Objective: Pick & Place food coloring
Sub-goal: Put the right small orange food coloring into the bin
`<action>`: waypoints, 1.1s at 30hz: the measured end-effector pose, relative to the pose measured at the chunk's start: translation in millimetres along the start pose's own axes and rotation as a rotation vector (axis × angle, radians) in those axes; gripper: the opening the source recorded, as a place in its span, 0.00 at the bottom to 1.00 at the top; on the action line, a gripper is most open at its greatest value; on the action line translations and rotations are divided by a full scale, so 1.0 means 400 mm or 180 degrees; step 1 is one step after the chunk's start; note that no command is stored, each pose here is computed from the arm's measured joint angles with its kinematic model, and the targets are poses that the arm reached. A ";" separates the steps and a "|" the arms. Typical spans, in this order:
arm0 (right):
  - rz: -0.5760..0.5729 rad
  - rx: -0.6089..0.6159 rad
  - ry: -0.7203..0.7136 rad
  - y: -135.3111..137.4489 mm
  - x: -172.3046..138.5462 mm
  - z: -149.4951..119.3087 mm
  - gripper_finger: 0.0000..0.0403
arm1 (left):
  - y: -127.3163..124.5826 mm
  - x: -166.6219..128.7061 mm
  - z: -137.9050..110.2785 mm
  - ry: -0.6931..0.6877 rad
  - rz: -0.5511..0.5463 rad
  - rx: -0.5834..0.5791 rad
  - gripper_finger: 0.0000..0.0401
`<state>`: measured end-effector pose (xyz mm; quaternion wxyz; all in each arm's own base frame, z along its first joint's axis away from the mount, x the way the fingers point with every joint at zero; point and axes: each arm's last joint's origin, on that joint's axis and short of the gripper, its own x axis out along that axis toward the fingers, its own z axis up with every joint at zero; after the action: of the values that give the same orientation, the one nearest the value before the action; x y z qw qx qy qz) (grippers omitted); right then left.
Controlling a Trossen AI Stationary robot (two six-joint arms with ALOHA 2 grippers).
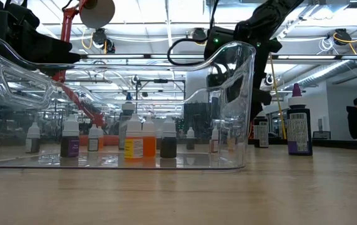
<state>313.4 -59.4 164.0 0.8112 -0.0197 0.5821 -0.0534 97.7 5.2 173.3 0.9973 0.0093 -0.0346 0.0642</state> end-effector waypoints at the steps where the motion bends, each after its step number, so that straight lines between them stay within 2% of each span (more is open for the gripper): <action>1: 0.0000 0.0003 0.0003 -0.001 0.000 0.000 0.45 | 0.000 0.000 0.000 0.0000 0.0001 0.0000 0.64; 12: 0.0004 0.0003 0.0018 -0.001 0.000 -0.001 0.28 | 0.000 0.000 0.000 0.0001 0.0000 0.0000 0.64; 18: 0.0013 0.0001 0.0055 0.000 -0.001 -0.004 0.10 | 0.000 0.000 0.000 0.0000 0.0002 0.0000 0.64; 26: 0.0018 -0.0039 0.0009 0.013 -0.021 0.000 0.10 | 0.000 0.000 0.000 0.0001 0.0001 0.0000 0.64; 33: -0.0039 -0.0029 -0.0572 0.044 -0.156 0.039 0.10 | 0.000 0.000 0.000 0.0000 0.0001 0.0000 0.64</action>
<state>309.5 -35.8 226.2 0.8597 -0.0317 0.5070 -0.0537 97.7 5.3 173.4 0.9973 0.0093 -0.0346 0.0644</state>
